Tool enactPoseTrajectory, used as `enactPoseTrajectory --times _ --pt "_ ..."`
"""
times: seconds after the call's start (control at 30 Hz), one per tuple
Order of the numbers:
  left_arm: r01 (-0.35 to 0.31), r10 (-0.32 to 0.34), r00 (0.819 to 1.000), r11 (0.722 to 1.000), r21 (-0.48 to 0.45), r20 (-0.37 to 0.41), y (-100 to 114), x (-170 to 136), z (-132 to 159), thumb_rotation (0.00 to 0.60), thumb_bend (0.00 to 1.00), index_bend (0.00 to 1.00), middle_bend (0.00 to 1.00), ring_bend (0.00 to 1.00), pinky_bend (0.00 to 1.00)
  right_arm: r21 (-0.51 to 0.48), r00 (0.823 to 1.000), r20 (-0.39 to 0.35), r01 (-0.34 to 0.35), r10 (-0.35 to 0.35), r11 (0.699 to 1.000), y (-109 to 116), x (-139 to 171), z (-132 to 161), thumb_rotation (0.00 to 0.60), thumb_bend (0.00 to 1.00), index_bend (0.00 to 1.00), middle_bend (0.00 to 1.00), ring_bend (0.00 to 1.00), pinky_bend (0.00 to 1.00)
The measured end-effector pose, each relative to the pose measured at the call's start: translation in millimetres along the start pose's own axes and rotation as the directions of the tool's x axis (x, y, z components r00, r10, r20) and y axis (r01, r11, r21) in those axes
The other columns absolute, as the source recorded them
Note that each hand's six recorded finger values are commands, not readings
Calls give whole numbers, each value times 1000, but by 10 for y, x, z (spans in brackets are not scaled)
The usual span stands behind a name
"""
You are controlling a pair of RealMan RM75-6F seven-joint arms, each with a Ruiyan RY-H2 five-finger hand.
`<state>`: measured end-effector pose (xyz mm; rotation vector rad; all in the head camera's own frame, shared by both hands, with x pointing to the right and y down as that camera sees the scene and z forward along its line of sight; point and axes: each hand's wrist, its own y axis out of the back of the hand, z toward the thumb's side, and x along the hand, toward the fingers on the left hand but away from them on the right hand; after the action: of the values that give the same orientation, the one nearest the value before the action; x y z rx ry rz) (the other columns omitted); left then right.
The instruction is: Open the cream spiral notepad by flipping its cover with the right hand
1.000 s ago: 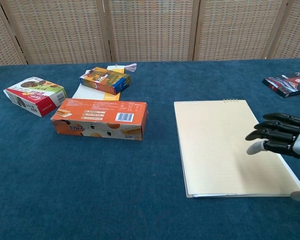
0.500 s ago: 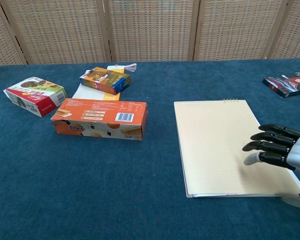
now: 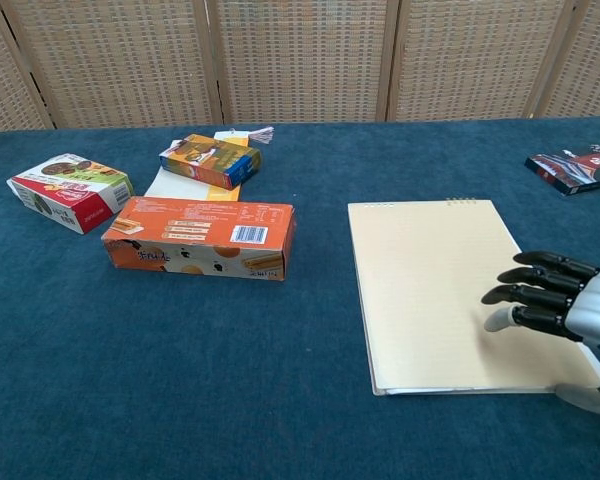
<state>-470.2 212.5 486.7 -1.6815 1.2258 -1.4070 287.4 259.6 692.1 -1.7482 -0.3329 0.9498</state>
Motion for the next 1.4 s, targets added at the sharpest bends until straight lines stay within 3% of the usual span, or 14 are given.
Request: enactPoseTrajectory --times 1.23,1.4 --pt "7 -7 1000 1000 -9 3 1 6 -2 600 0 0 0 0 0 35 999 21 -30 29 999 -90 -85 -12 600 363 233 175 119 42" --pt "9 -9 1000 1000 -9 4 -2 7 2 600 0 0 0 0 0 55 999 37 -11 9 998 -77 -134 -8 600 440 242 191 147 82"
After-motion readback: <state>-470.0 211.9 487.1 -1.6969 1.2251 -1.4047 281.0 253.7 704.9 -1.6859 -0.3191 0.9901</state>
